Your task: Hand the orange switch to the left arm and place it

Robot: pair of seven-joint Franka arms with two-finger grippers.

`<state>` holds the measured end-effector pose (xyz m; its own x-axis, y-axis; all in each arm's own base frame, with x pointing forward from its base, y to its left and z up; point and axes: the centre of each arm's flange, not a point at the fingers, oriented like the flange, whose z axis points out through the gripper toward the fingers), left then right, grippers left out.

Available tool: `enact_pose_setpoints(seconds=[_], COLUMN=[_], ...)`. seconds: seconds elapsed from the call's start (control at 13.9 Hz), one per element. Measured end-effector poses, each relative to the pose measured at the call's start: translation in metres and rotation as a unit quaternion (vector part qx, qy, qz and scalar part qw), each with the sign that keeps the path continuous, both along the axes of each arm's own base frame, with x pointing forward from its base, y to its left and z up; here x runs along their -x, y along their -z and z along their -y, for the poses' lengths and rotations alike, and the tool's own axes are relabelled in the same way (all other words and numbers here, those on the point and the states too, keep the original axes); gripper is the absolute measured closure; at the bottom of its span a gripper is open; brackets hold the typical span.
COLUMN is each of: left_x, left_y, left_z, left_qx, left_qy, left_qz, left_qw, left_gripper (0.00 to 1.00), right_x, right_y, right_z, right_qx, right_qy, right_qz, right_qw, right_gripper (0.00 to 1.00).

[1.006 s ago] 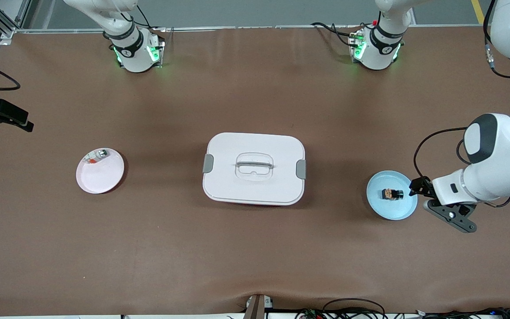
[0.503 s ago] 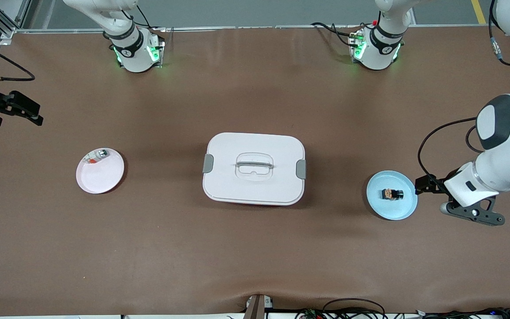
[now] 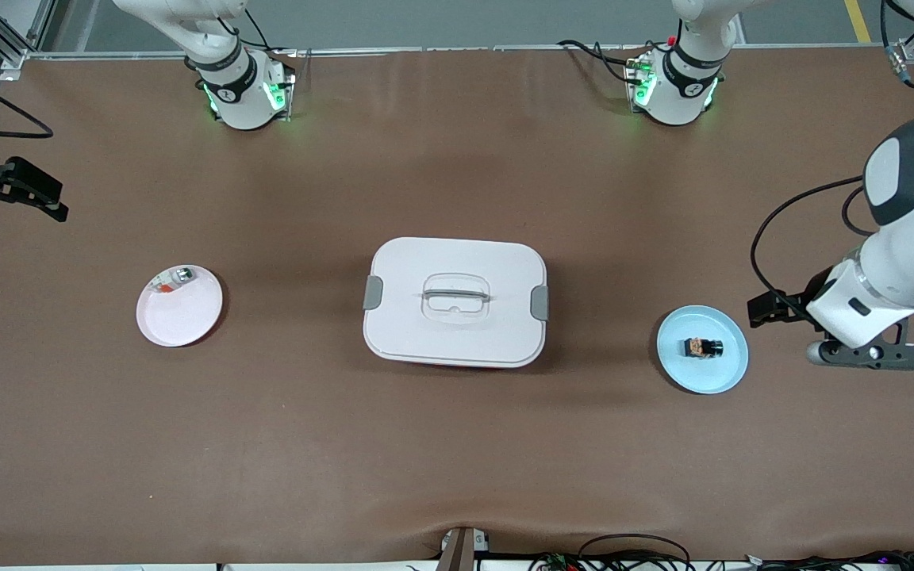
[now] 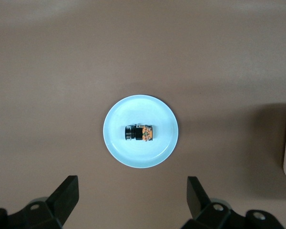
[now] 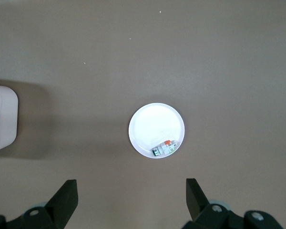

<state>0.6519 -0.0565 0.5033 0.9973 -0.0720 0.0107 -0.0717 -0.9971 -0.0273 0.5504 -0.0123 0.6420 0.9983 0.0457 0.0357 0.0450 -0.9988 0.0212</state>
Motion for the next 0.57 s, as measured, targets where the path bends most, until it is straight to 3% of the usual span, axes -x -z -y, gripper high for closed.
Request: enact_pose_setpoints(seconds=[0.57], left_x=[0.032], left_y=[-0.061], left_z=[0.003], left_qx=[-0.024], left_qy=[-0.010], left_qz=[-0.003], left_qw=[1.000], left_gripper=[0.00], right_x=[-0.001], right_y=[-0.002], right_z=[0.000], right_qx=[-0.001], right_qy=[0.022], right_qz=[0.005], right_qw=[1.000], right_gripper=[0.00])
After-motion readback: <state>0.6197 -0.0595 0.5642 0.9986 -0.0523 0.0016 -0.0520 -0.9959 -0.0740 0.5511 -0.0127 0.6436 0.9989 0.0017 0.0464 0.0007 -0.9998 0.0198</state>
